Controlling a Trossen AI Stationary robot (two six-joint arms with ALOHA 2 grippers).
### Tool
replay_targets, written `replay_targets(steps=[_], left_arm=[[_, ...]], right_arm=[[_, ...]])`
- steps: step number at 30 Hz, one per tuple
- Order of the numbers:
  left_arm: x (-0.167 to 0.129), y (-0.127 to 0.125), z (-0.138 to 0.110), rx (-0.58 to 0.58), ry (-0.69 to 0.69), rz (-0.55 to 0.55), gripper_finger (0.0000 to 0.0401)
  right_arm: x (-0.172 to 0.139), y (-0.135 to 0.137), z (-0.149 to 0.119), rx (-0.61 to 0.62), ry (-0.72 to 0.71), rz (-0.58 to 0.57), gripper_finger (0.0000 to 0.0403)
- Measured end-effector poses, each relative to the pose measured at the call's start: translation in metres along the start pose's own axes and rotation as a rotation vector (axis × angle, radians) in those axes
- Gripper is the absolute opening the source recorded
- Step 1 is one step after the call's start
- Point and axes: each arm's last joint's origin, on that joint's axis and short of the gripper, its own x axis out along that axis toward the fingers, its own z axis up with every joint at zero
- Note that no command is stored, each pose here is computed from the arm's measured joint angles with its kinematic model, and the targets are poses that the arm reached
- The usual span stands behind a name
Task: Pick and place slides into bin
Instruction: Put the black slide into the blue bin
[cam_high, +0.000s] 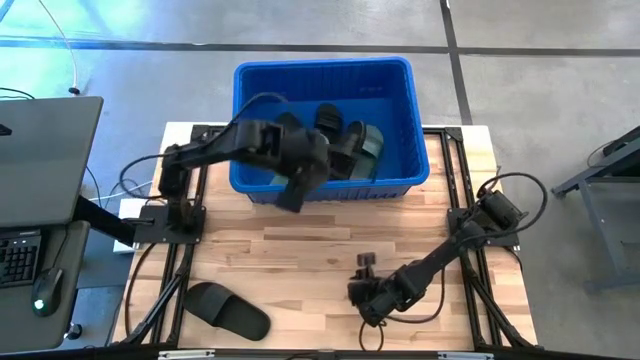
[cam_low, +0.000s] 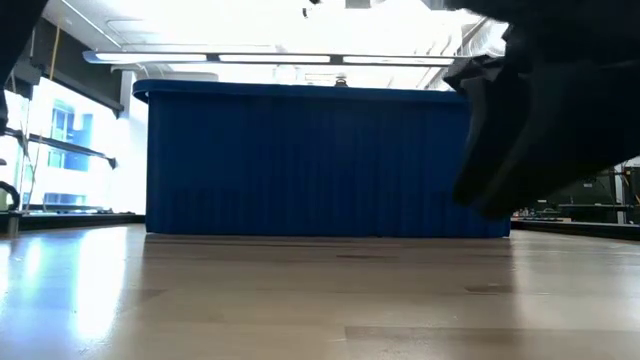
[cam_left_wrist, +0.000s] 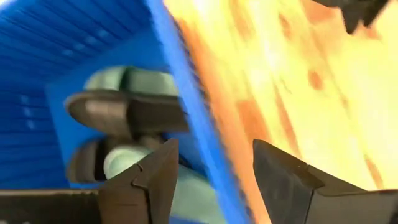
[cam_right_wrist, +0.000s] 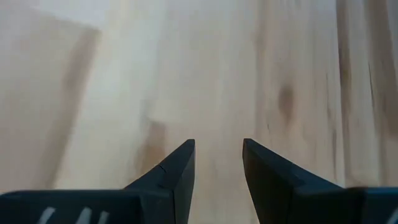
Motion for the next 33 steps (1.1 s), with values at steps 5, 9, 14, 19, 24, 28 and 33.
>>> replay_targets(steps=[5, 9, 14, 19, 24, 28, 33], left_arm=[[-0.018, -0.047, 0.010, 0.030, 0.042, 0.074, 0.0174], [-0.030, -0.086, 0.020, 0.076, 0.023, 0.170, 0.0165], [-0.044, -0.127, 0.025, 0.129, -0.029, 0.193, 0.0161], [-0.056, -0.157, 0.026, 0.199, -0.071, 0.158, 0.0166], [-0.062, -0.171, 0.025, 0.225, -0.092, 0.171, 0.0167], [-0.066, -0.167, 0.023, 0.206, -0.097, 0.233, 0.0168], [-0.066, -0.160, 0.023, 0.185, -0.095, 0.232, 0.0168]], right_arm=[[0.002, -0.003, 0.016, 0.018, -0.158, -0.043, 0.0124], [0.004, -0.013, 0.036, 0.138, -0.319, -0.072, 0.0124], [0.013, -0.031, 0.053, 0.164, -0.409, 0.025, 0.0124], [0.033, -0.047, 0.070, 0.193, -0.593, 0.098, 0.0124], [0.066, -0.055, 0.080, 0.179, -0.775, 0.153, 0.0124], [0.098, -0.057, 0.099, 0.169, -0.783, 0.178, 0.0124], [0.134, -0.056, 0.138, 0.158, -0.776, 0.168, 0.0124]])
